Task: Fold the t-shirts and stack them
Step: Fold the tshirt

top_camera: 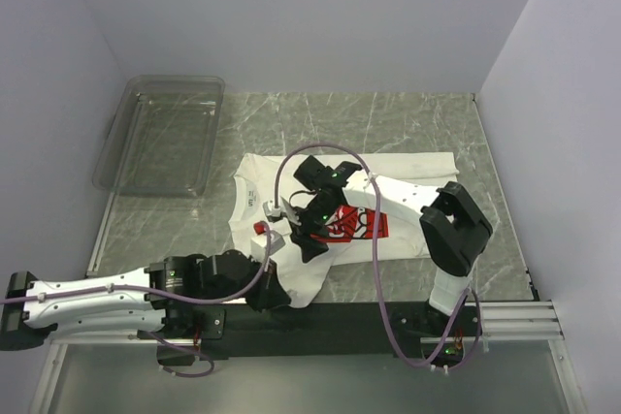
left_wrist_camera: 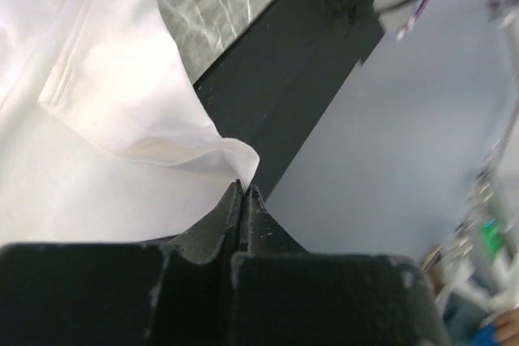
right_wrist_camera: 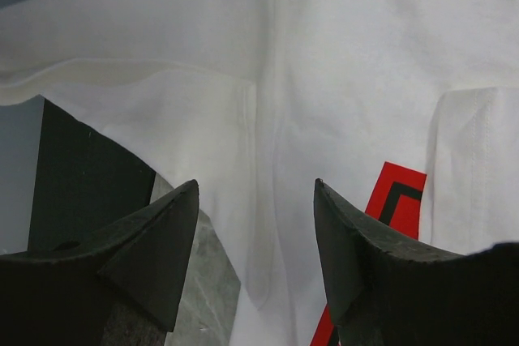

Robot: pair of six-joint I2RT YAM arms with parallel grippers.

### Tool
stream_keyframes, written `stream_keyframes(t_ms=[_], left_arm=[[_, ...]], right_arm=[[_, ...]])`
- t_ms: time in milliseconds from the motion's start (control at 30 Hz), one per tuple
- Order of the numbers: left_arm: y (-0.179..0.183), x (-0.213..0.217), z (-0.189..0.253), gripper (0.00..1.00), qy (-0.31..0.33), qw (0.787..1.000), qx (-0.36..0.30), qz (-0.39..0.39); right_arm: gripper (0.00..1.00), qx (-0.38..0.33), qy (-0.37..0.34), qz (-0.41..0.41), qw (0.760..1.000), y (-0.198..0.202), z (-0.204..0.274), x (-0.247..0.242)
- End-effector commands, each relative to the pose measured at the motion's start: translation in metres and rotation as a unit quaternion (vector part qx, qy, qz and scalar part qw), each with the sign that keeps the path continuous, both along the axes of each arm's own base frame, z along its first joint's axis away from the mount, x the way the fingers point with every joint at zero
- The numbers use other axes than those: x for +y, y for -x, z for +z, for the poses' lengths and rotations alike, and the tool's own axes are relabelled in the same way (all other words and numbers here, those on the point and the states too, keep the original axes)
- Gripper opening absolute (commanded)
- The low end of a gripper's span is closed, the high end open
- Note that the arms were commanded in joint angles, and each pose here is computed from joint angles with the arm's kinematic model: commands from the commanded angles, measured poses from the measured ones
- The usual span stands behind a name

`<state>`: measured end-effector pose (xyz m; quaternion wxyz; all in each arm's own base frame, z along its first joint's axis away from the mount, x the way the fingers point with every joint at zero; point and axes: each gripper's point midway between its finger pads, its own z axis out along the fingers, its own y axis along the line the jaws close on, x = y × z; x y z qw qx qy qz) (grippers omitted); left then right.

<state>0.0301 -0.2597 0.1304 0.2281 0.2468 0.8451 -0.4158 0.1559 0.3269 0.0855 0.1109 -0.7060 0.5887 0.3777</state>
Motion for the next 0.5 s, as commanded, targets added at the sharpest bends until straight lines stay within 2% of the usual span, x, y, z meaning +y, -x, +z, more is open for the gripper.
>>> stream_keyframes(t_ms=[0,167,467], left_arm=[[-0.012,-0.002,0.015,0.01,0.047,0.992,0.047,0.109],[-0.013,0.008,-0.001,0.01,0.022,0.987,0.074,0.144],[0.004,0.007,-0.026,0.01,-0.023,0.985,0.113,0.132]], right_arm=[[0.66,-0.003,0.015,0.011,1.0,0.01,-0.008,0.002],[0.65,-0.019,0.036,0.033,0.999,0.025,-0.022,0.012],[0.6,-0.051,0.09,0.039,0.994,0.031,-0.056,0.007]])
